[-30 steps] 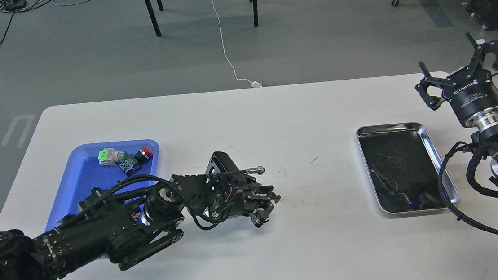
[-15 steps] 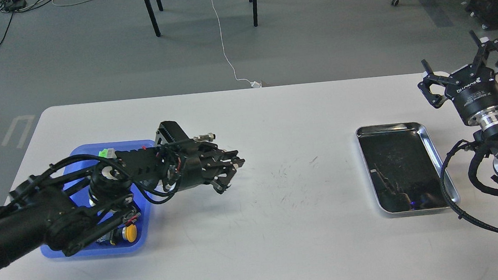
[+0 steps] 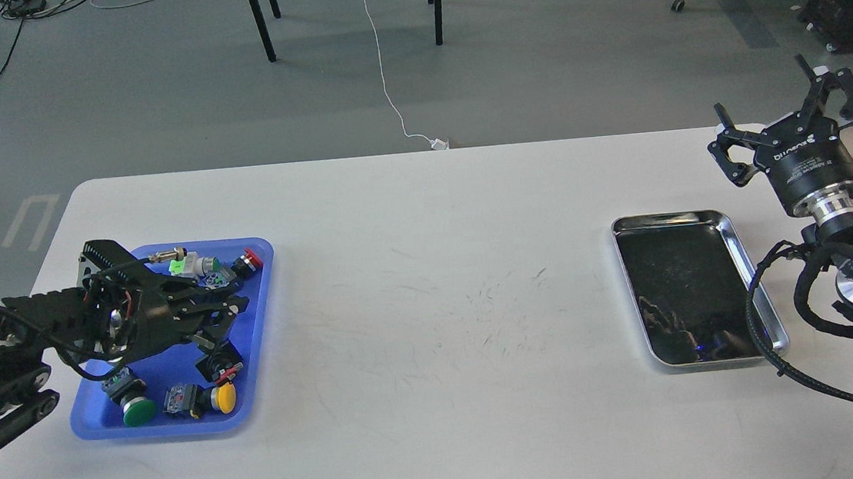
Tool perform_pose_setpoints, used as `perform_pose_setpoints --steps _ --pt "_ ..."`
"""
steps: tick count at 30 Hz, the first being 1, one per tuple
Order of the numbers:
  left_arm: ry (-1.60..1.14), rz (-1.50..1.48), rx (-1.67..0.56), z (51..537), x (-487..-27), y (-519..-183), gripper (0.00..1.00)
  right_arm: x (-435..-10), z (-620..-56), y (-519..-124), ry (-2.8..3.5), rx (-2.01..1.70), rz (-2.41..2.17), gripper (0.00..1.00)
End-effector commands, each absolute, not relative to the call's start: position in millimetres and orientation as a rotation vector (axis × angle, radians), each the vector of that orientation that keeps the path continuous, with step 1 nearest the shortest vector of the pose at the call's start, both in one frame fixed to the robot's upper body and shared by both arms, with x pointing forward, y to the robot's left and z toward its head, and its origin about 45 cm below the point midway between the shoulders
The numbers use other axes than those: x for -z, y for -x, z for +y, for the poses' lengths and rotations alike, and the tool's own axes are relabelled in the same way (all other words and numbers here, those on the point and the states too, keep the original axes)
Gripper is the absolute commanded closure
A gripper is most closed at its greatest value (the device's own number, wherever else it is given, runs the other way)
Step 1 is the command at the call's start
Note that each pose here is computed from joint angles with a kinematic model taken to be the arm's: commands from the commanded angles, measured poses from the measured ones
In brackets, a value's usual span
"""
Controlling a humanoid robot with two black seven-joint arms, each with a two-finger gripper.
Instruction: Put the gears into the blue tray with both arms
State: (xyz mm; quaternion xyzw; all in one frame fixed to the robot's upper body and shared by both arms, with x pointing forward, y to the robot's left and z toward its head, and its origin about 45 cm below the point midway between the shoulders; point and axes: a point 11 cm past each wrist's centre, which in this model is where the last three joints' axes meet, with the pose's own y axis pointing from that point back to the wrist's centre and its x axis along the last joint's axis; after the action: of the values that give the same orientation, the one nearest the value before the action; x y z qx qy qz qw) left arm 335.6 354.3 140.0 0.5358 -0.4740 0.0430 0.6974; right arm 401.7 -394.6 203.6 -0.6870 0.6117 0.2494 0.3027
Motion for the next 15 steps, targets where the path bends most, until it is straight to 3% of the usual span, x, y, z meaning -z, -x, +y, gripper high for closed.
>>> perform_pose_setpoints --steps 1,4,6,7,15 --pt "-1.217 -1.035 -0.106 361.9 -134.0 -335.5 0.79 -204.4 -395.1 -401.9 1.824 -0.659 1.622 0.01" --pt "-1.221 -1.028 -0.110 363.2 -132.6 -336.1 0.65 -205.4 -397.0 -401.7 1.825 -0.655 1.626 0.01" --pt "-1.225 -1.028 -0.108 363.9 -132.2 -336.0 0.44 -205.8 -397.6 -401.6 1.826 -0.653 1.625 0.01" --pt "-1.226 -1.027 -0.107 364.0 -131.8 -335.7 0.39 -205.0 -398.2 -401.1 1.825 -0.654 1.629 0.01" --pt "-1.220 -1.030 -0.142 369.3 -141.6 -340.6 0.34 -205.3 -398.6 -401.2 1.823 -0.651 1.630 0.01"
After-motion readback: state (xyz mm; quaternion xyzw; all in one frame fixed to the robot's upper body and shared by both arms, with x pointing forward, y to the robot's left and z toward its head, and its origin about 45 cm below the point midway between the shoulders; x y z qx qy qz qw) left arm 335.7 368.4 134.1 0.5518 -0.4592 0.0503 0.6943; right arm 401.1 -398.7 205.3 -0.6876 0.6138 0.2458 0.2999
